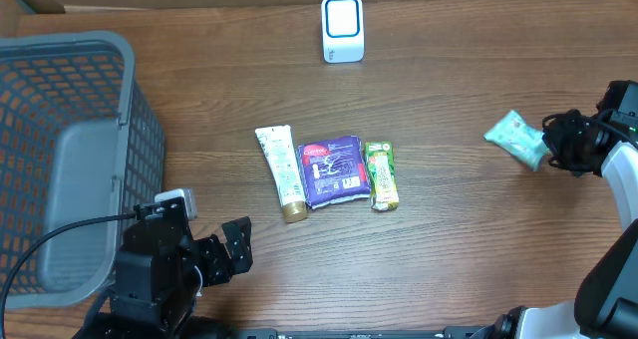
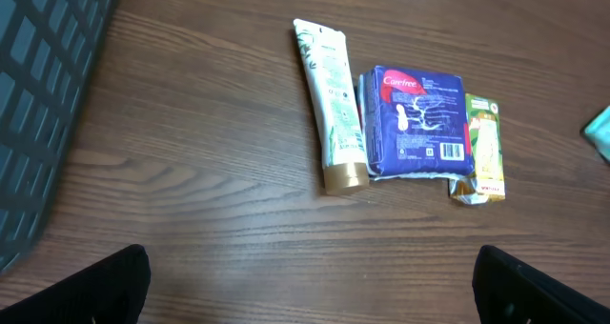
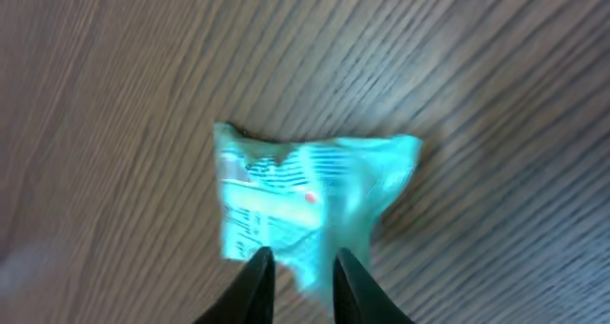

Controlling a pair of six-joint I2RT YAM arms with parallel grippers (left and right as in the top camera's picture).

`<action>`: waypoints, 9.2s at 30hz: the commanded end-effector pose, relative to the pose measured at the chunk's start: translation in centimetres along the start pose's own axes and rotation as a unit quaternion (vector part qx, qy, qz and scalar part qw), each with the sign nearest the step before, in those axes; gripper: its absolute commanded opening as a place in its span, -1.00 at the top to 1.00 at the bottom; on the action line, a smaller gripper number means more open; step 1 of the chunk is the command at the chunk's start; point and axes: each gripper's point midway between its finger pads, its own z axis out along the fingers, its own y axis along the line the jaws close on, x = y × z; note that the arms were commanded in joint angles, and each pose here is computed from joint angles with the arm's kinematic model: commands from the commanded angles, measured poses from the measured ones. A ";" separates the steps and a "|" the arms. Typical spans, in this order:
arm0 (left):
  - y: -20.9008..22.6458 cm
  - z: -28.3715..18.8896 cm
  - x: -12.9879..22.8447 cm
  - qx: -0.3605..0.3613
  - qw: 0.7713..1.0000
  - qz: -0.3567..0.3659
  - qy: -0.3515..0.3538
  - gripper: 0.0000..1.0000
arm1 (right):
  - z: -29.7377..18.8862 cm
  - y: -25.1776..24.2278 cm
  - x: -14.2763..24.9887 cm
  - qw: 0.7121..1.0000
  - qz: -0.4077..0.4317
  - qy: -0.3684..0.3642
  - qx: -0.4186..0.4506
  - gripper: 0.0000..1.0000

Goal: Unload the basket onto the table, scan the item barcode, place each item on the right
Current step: 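Move the teal wipes packet right and drop it on the table, then grasp the green tea drink box with the right gripper, then carry the green tea box up to the white scanner, then hold the green tea box over the scanner window, then move the green tea box right and drop it near the teal wipes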

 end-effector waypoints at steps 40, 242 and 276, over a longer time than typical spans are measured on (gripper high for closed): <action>-0.1 0.0 0.3 0.006 1.000 -0.002 0.001 -0.99 | 2.1 10.6 28.4 0.899 -0.381 0.213 -0.038 -0.16; -0.1 0.0 0.3 0.006 1.000 -0.002 0.001 -0.99 | -5.7 41.9 15.7 0.566 -0.755 -0.331 0.010 0.93; 0.2 0.0 0.8 0.000 1.000 -0.001 0.012 -0.99 | -6.4 6.0 0.5 0.997 0.027 -0.023 0.066 0.93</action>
